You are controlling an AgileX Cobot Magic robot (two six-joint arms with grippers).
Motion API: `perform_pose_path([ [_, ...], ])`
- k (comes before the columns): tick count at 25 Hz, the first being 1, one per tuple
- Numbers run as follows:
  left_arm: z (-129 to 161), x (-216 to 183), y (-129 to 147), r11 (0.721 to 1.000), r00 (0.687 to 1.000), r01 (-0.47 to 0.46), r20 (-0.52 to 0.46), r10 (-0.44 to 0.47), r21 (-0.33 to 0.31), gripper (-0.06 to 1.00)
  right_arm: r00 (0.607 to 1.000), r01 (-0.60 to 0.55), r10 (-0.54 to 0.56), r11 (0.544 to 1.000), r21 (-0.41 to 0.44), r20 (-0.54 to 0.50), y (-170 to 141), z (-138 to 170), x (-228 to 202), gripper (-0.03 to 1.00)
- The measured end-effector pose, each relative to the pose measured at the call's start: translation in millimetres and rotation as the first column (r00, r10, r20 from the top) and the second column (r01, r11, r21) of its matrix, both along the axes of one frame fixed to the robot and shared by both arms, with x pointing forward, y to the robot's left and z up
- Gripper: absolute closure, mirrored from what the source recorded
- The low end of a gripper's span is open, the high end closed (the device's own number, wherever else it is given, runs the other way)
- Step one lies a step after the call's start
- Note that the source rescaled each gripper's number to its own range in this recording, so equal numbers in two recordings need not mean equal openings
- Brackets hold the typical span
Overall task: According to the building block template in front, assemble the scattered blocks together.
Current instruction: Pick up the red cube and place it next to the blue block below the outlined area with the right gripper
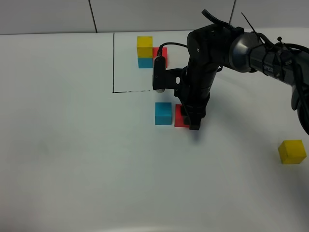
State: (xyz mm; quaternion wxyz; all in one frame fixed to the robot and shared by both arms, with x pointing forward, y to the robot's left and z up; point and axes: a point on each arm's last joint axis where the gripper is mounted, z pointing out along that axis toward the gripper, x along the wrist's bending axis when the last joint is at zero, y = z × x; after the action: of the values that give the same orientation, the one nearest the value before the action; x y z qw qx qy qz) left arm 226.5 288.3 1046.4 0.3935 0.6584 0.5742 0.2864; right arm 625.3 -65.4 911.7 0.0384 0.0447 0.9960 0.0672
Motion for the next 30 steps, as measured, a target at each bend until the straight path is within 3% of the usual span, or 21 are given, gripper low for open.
perform_pose_path([
  [30,0.0,0.0,0.0,1.000,1.000,0.000,0.000,0.000,0.000,0.19,0.998,-0.059,0.059,0.998,-0.002,0.020,3.6,-3.8,1.6,0.96],
])
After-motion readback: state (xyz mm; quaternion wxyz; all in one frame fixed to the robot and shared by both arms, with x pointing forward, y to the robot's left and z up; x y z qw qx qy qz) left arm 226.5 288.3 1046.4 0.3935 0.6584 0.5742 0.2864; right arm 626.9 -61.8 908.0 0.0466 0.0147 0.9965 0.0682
